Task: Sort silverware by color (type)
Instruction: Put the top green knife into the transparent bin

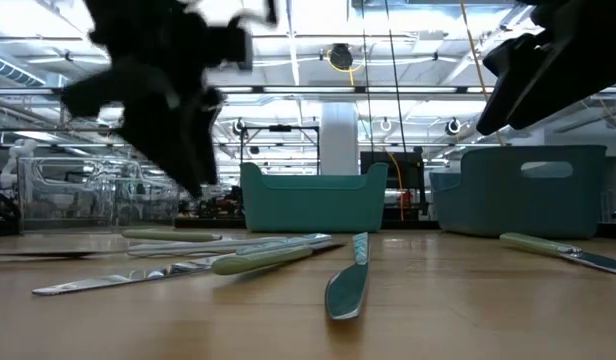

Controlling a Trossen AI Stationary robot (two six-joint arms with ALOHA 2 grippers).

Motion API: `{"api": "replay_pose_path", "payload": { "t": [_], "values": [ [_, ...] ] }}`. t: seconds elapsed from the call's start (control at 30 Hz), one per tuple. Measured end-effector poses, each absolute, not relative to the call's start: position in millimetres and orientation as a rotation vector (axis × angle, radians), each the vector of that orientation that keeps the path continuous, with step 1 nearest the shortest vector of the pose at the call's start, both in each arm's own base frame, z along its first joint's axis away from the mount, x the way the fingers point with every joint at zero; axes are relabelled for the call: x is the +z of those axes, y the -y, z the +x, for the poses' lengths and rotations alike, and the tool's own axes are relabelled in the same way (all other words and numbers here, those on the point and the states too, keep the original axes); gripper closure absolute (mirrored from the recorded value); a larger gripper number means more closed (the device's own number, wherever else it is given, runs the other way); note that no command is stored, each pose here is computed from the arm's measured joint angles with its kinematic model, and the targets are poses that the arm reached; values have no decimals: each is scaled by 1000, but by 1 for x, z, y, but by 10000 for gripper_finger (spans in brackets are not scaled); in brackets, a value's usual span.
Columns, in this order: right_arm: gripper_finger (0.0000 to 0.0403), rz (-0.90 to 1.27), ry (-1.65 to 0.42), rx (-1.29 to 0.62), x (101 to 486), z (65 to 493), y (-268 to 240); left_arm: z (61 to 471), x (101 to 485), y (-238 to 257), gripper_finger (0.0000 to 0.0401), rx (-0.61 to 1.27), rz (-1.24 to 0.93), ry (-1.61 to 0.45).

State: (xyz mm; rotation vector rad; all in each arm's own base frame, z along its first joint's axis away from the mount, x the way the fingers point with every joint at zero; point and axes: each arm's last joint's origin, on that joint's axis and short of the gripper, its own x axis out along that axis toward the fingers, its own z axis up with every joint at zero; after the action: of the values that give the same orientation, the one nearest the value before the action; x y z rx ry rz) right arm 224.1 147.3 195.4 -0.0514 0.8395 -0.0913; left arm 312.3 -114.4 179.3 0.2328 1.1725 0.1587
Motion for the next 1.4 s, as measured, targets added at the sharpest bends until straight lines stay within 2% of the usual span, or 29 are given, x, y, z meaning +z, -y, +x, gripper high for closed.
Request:
{"api": "replay_pose_path", "payload": {
  "t": [0.27, 0.57, 0.83, 0.93, 1.23, 1.4],
  "values": [
    [204, -56, -840, -85, 195, 223, -149, 299, 145, 77, 174, 183, 232, -1261],
    [204, -58, -839, -87, 195, 223, -149, 290, 138, 39, 174, 140, 113, -1261],
    [204, -58, -838, -87, 196, 223, -149, 288, 133, 26, 178, 128, 44, -1259],
    [204, -58, -838, -87, 196, 223, -149, 289, 133, 27, 205, 122, 47, -1253],
    [204, -58, -838, -87, 196, 223, -149, 290, 132, 27, 316, 119, 42, -1242],
    [204, -58, -838, -87, 196, 223, -149, 291, 132, 27, 343, 135, 52, -1226]
  ]
}}
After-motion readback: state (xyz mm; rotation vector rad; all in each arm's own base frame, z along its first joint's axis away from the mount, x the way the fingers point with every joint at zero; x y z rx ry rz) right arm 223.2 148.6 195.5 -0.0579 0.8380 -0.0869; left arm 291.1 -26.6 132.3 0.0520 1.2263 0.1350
